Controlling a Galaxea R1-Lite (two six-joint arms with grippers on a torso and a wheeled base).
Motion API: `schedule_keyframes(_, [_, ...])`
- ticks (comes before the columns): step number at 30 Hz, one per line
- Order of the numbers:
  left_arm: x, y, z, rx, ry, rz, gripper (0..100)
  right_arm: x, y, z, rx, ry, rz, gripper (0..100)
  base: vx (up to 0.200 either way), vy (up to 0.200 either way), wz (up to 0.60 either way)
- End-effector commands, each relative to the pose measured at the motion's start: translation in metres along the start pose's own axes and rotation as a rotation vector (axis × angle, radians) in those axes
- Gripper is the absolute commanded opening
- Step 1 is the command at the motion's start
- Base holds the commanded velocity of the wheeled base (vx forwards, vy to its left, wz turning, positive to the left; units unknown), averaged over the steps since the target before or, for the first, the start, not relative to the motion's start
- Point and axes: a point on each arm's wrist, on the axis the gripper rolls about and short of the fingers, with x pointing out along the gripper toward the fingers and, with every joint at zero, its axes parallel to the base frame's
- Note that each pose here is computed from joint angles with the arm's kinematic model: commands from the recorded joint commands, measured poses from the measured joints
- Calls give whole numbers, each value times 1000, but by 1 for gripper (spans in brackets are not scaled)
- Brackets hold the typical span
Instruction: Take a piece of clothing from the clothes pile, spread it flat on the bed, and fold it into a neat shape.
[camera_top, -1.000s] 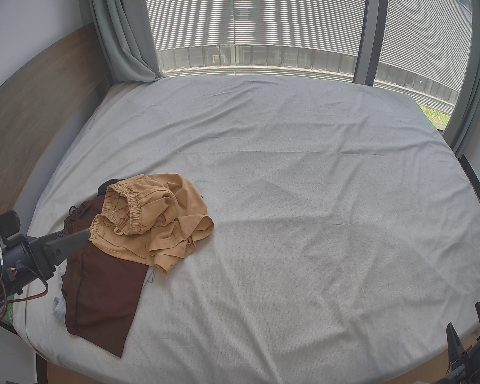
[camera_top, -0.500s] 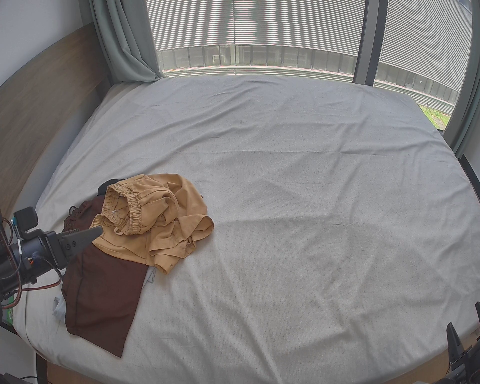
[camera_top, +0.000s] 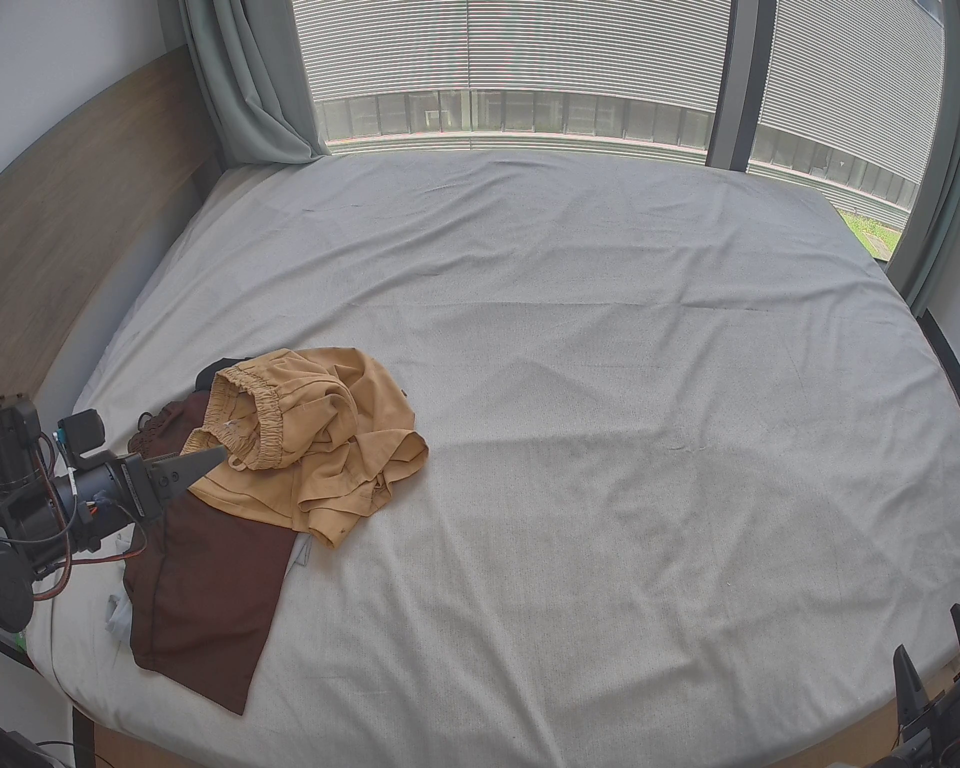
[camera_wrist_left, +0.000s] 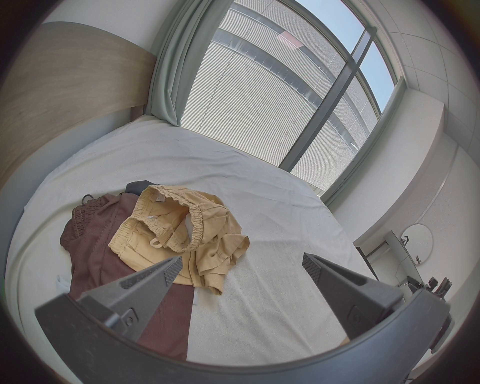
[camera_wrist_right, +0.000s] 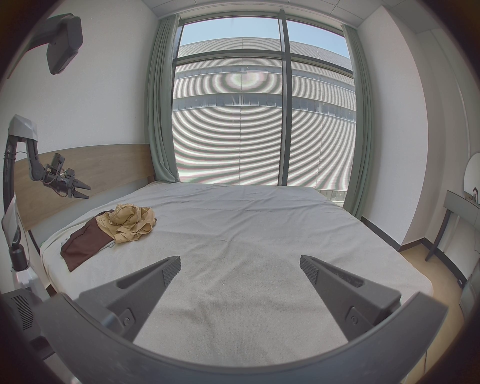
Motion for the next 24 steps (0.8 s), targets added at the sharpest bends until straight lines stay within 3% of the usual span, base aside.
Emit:
schedule_keyframes(1, [15,12,-7,-21,30,6,100,0,0,-5,-1,1,1,100,0,0,0])
schedule_keyframes(24, [82,53,-11,-15,18,6,100,0,0,-5,1,1,1,100,0,0,0])
